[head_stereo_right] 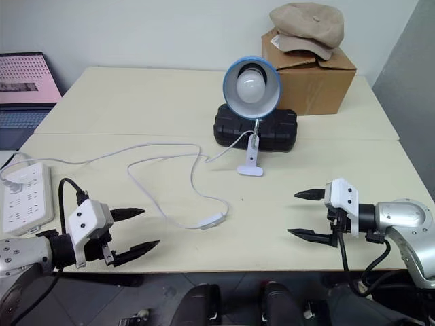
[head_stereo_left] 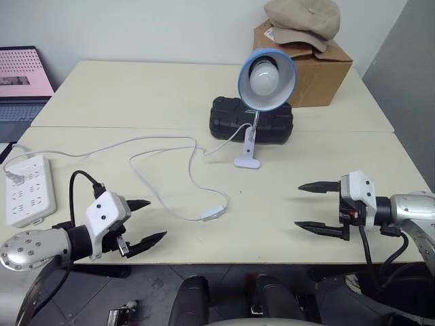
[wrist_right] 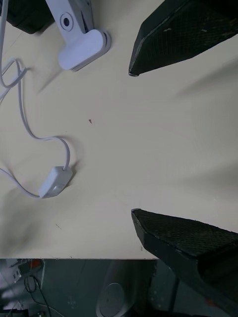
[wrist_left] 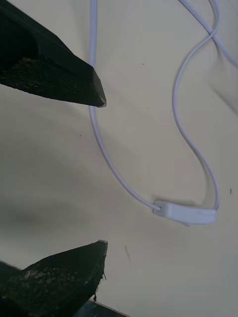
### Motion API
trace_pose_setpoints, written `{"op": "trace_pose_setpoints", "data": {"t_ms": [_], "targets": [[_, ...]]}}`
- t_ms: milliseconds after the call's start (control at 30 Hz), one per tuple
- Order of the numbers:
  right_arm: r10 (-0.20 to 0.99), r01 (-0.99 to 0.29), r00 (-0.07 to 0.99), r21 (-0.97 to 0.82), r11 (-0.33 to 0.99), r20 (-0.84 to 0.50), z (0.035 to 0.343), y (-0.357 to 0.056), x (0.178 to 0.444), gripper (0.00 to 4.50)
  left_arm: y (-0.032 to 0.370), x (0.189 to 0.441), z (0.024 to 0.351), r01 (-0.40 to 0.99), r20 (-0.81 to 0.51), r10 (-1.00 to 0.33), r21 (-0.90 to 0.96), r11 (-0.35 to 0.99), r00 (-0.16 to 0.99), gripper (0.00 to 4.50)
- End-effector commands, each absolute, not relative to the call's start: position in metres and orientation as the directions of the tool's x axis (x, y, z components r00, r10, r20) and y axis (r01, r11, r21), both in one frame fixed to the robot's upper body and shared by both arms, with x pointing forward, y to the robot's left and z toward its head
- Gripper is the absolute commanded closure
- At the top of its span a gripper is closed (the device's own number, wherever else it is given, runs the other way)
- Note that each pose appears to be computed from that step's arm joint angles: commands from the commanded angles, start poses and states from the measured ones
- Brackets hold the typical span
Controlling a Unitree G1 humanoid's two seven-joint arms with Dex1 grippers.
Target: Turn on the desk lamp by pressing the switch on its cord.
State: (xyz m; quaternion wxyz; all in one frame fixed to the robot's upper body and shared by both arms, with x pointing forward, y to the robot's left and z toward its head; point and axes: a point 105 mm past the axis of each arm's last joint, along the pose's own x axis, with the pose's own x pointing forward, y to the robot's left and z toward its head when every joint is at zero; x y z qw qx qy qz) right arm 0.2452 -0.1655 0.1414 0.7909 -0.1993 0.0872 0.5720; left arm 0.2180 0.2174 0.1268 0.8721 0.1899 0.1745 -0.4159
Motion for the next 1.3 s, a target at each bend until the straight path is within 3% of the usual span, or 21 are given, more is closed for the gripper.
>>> {"op": "trace_pose_setpoints", "data": {"t_ms": [33, 567, 733, 967, 1300], "targets": [[0.877, -0.935, 0.326, -0.255, 0.245, -0.353, 0.148, -0.162, 0.246, 0.0, 0.213, 0.218, 0.139, 0.801, -0.442, -0.677, 0.21, 0.56, 0.589, 0.02], [0.886, -0.937, 0.311, -0.267, 0.225, -0.345, 0.152, -0.15, 0.249, 0.0, 0.206, 0.234, 0.143, 0.791, -0.384, -0.692, 0.282, 0.543, 0.611, 0.02], [0.885, -0.933, 0.321, -0.276, 0.233, -0.337, 0.157, -0.145, 0.25, 0.0, 0.195, 0.231, 0.123, 0.853, -0.445, -0.728, 0.292, 0.432, 0.521, 0.02], [0.873, -0.926, 0.338, -0.288, 0.243, -0.35, 0.16, -0.137, 0.249, 0.0, 0.17, 0.256, 0.102, 0.866, -0.407, -0.767, 0.307, 0.396, 0.495, 0.02], [0.862, -0.92, 0.359, -0.292, 0.262, -0.357, 0.165, -0.132, 0.241, 0.0, 0.149, 0.271, 0.075, 0.896, -0.391, -0.811, 0.275, 0.349, 0.436, 0.02]]}}
